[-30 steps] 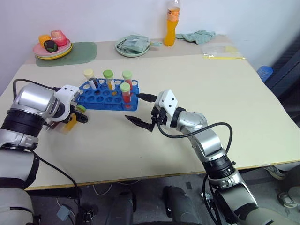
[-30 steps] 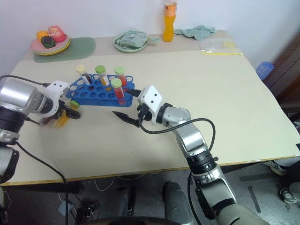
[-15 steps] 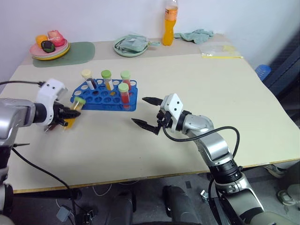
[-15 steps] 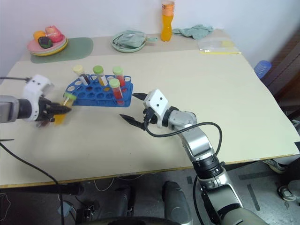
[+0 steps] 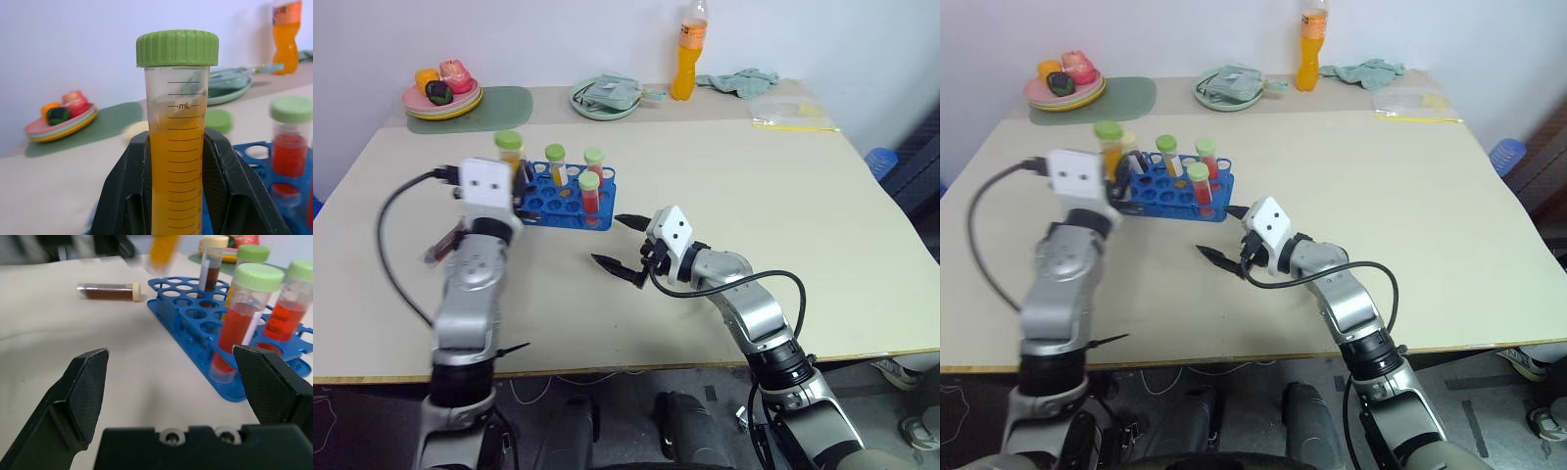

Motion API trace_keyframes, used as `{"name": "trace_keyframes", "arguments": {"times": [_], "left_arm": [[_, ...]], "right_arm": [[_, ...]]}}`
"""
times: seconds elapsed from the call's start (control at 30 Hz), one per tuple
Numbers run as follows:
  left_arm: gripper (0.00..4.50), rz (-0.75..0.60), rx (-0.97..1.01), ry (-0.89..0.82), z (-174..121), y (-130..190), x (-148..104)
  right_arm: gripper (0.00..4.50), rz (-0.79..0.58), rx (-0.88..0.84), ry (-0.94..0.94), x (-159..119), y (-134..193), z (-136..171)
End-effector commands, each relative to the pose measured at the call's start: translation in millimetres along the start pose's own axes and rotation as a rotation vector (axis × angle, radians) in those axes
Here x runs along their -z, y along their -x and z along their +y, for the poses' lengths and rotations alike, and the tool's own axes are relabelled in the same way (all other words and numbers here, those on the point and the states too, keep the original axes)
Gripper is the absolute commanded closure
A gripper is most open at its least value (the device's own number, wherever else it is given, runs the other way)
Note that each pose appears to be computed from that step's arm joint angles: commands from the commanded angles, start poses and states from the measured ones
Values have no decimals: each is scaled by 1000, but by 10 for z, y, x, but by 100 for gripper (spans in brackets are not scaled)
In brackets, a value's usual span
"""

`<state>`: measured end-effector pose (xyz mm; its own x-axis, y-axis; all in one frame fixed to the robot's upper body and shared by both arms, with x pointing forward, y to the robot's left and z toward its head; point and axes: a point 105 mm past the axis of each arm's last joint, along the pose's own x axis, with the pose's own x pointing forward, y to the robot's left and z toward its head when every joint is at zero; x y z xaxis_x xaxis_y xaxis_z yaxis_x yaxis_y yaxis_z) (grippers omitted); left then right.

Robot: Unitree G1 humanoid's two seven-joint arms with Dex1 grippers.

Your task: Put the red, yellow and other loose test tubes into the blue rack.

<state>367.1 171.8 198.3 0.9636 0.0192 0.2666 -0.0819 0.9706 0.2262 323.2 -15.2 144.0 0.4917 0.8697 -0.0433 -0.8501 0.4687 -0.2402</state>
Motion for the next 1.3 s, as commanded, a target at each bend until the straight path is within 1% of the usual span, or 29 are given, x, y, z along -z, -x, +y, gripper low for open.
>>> {"name": "trace_keyframes", "arguments": {"times": [0.03, 0.37, 0.57, 0.7, 0.9, 1.07, 1.13, 1.17, 1.2, 1.23, 1.3], "left_arm": [[369, -92, -8, 14, -106, -84, -150], [369, -57, 9, 34, -195, -200, 30], [369, -41, 70, 78, -317, -261, 131], [369, -26, 60, 82, -306, -284, 215], [369, -64, 50, 88, -283, -280, 228], [369, -91, 46, 136, -285, -218, 322], [269, -94, 39, 143, -271, -206, 344], [242, -94, 39, 150, -268, -200, 353], [202, -98, 37, 152, -262, -191, 355], [139, -102, 37, 156, -256, -182, 355], [49, -120, 24, 163, -211, -155, 319]], "right_arm": [[0, -43, 5, 29, -122, -1, 6], [0, -43, 62, 11, -118, 62, -30], [0, -46, 67, 13, -138, 65, -35], [0, -49, 63, 13, -146, 54, -27], [0, -50, 62, 12, -152, 47, -25], [0, -54, 60, 13, -165, 36, -19], [0, -56, 60, 13, -168, 35, -19], [0, -56, 59, 13, -169, 35, -19], [0, -57, 59, 13, -172, 34, -19], [0, -57, 58, 14, -175, 33, -18], [0, -59, 56, 15, -185, 30, -13]]}}
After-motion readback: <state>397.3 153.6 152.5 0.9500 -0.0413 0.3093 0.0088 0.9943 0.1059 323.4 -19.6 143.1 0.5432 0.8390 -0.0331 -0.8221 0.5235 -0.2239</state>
